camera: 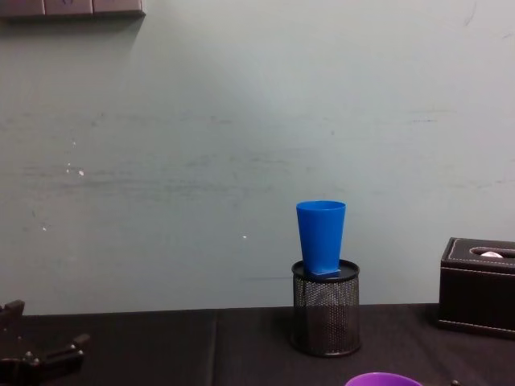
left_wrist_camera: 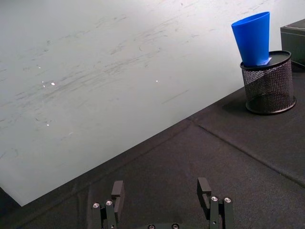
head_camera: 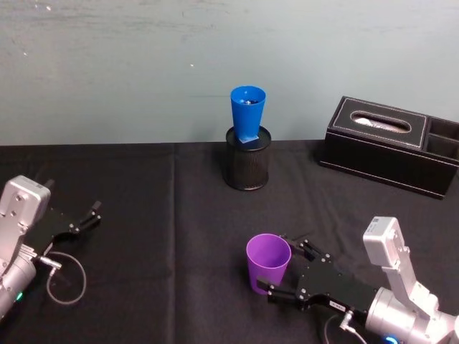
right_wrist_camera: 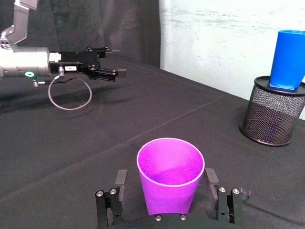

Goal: Pick up one cup with a gripper and tap it against the other cup.

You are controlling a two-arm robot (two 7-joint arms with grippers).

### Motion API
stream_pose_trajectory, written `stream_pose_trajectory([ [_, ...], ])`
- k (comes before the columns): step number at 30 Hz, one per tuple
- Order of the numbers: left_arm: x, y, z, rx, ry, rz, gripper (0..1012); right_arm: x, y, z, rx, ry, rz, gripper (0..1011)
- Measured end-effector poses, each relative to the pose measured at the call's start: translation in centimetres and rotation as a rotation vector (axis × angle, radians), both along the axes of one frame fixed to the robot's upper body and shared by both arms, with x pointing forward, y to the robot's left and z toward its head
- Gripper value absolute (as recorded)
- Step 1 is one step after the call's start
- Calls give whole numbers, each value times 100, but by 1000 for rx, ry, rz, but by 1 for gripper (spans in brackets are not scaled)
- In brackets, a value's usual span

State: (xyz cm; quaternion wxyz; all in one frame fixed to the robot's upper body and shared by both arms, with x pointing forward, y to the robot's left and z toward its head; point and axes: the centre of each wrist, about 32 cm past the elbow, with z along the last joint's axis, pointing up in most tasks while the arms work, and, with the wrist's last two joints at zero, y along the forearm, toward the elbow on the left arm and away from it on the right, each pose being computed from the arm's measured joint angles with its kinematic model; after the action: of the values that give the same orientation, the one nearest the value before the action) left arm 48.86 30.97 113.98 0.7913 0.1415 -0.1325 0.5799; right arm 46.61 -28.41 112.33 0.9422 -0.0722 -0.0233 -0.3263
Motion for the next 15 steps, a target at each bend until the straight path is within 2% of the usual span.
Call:
stream_pose_trajectory([
  [15, 0, 0, 0, 0, 0, 0, 1000, 94, 127, -54, 14, 2, 0, 1003],
])
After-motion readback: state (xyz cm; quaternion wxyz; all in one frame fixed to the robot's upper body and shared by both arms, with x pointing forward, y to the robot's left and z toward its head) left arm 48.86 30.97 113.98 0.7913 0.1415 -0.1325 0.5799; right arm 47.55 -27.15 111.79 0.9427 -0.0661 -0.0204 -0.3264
